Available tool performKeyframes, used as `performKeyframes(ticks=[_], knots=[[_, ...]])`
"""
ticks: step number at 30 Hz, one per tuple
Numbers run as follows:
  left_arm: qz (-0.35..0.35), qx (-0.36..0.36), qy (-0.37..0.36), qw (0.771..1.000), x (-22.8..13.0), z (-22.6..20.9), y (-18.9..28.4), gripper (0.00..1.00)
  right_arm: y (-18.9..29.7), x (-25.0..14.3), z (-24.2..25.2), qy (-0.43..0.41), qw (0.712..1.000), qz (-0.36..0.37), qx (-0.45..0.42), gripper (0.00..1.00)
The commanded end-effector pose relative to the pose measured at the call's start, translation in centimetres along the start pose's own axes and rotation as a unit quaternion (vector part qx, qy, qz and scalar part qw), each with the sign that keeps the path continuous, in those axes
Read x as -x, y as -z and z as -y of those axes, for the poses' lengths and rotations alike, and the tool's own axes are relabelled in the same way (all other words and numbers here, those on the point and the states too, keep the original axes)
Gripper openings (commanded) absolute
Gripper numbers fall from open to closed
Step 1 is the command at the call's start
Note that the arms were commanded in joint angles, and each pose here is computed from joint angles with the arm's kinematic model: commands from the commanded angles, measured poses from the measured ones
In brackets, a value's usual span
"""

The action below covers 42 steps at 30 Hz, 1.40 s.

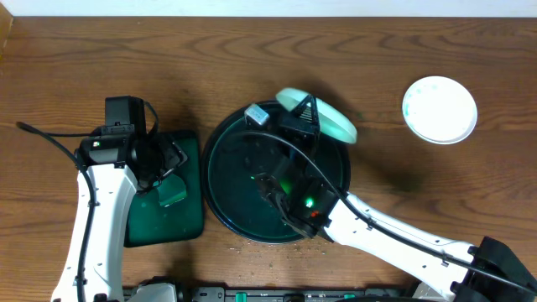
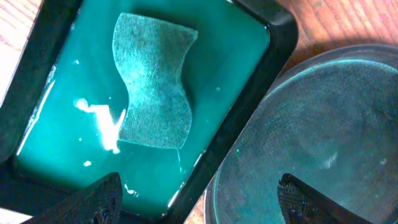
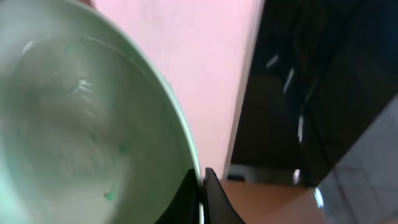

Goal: Clean dirty plates on tray and stack at the side
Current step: 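Lift the light-green plate off the black tray with the right gripper, then carry the light-green plate with the right gripper to the plate stack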

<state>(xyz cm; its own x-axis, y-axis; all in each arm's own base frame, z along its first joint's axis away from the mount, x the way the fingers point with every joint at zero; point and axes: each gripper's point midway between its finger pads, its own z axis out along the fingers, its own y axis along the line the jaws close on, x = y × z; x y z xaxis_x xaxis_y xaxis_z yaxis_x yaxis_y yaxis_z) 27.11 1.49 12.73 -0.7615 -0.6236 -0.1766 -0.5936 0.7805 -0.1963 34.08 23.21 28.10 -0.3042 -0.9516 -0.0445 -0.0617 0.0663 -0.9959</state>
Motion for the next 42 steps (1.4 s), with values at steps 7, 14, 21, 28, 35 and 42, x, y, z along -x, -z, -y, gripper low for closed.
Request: performKeyframes(ticks=[7, 14, 21, 28, 35, 42], knots=[[0.001, 0.001, -0.007, 1.000, 0.3, 0.2, 0.4, 0.80, 0.1, -1.0, 0.8, -0.115, 0.993, -0.018, -0.005, 0.01], [-0.001, 0.002, -0.007, 1.000, 0.2, 0.1, 0.3, 0.80, -0.5, -1.0, -3.5, -0.173, 0.983, -0.004, 0.062, 0.01], [0.002, 0.000, -0.007, 1.000, 0.4, 0.2, 0.3, 0.80, 2.3, 2.4, -8.8, -0.221, 0.945, 0.077, 0.230, 0.01], [0.001, 0.001, -0.007, 1.000, 0.3, 0.2, 0.3, 0.80, 2.0, 1.1, -12.8, -0.344, 0.854, 0.008, 0.389, 0.01], [-0.001, 0.002, -0.007, 1.000, 0.2, 0.1, 0.3, 0.80, -1.7, -3.4, -11.8, -0.391, 0.807, -0.077, 0.435, 0.01], [0.006, -0.003, -0.007, 1.000, 0.6, 0.4, 0.3, 0.80, -2.6, -3.1, -10.1, -0.482, 0.720, -0.078, 0.493, 0.01]])
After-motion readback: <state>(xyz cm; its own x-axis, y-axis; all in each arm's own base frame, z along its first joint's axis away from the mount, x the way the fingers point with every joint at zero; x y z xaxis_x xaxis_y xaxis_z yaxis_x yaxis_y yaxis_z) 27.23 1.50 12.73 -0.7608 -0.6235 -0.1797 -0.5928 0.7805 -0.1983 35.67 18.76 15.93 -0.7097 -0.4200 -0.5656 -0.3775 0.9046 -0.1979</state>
